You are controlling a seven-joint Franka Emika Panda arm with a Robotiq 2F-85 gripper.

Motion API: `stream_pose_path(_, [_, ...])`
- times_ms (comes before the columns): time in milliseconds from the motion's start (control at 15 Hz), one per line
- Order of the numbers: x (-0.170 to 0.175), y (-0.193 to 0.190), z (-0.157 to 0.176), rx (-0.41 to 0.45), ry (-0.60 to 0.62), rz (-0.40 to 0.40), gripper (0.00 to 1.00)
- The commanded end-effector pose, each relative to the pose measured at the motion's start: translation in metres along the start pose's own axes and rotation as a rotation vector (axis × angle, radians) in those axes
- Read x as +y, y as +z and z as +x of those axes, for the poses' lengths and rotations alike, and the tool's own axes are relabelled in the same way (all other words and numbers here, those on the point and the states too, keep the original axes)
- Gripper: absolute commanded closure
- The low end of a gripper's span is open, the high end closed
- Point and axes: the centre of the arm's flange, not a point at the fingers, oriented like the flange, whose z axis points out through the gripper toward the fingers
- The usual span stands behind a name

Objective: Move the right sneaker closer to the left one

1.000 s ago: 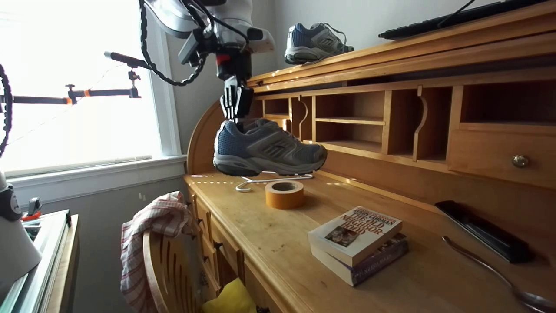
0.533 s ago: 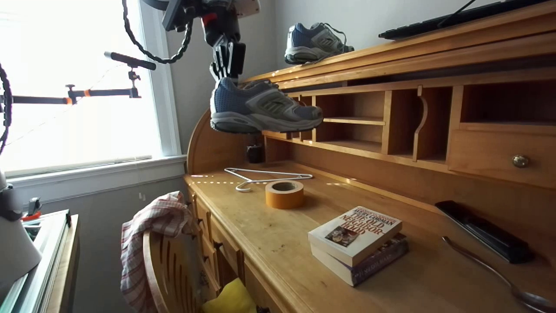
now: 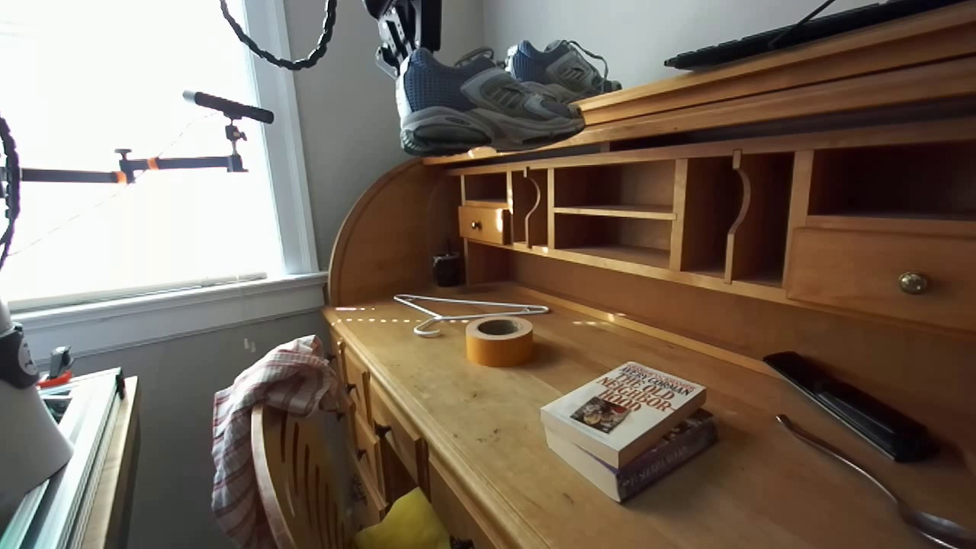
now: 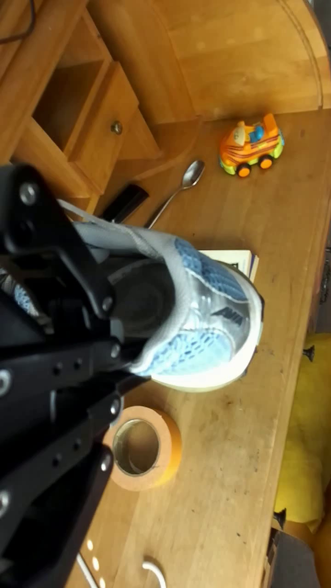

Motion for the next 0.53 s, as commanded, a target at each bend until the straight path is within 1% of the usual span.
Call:
stream_pose_path(0, [0.011, -0.037, 0.011, 0.057, -0.019, -0.056, 0.98])
stream_pose_path(200, [0.018, -0.059, 0.020, 0.105, -0.027, -0.066, 0.98])
stream_pose_path(467, [0.031, -0.084, 0.031, 0.161, -0.028, -0.059, 0.98])
